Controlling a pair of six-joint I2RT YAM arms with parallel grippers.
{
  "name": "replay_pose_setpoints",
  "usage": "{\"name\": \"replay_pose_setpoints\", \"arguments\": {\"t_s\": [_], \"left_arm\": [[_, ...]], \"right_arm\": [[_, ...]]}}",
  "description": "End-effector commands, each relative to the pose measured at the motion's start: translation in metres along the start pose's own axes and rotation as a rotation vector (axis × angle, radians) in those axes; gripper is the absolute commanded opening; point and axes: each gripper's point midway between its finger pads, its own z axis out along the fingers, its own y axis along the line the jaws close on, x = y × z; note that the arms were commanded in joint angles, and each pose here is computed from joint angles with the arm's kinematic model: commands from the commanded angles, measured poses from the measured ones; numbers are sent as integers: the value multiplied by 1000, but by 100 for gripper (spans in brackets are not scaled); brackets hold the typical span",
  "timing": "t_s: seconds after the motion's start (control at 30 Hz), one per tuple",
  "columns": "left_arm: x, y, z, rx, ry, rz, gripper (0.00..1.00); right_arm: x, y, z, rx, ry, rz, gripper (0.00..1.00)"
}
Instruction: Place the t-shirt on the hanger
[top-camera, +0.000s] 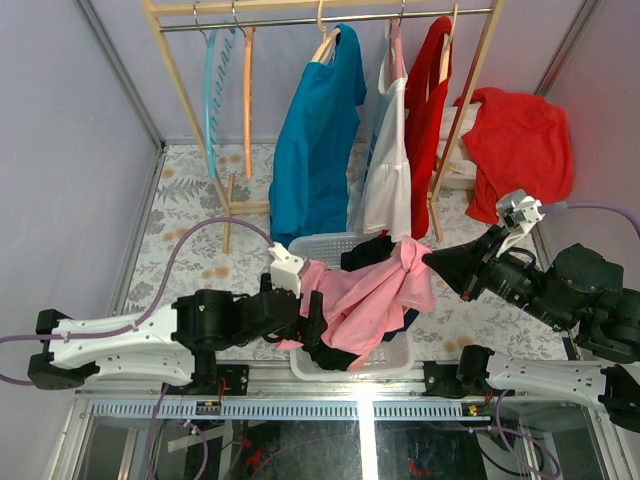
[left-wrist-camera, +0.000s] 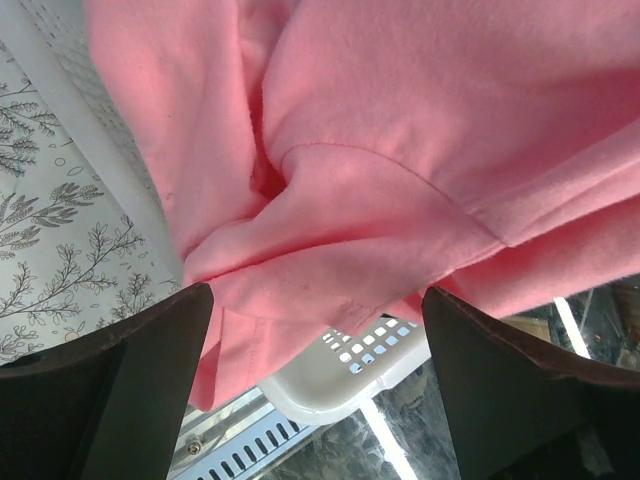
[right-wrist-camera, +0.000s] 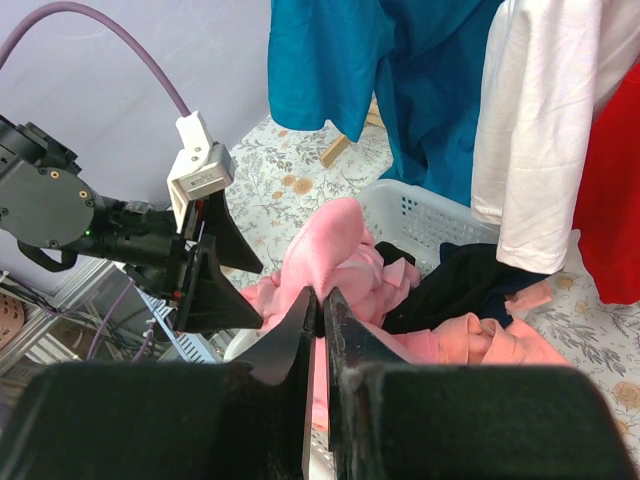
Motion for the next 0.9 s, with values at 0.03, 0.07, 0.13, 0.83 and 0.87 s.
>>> {"name": "replay_pose_setpoints", "arguments": {"t_s": [0.03, 0.07, 0.13, 0.83, 0.87], "left_arm": [[-4, 5, 18, -50, -58, -6, 88], [-4, 9, 21, -74, -63, -4, 89], [-7, 13, 25, -103, -81, -7, 89], [-111, -13, -42, -47, -282, -27, 0], [-127, -19, -55, -26, -318, -29, 0]], "right_arm": [[-15, 3, 1, -4, -62, 12, 0], [-14, 3, 2, -3, -59, 11, 0], [-13, 2, 2, -2, -58, 11, 0], [-13, -4, -6, 9, -72, 15, 0], [-12, -4, -5, 12, -68, 13, 0]]}}
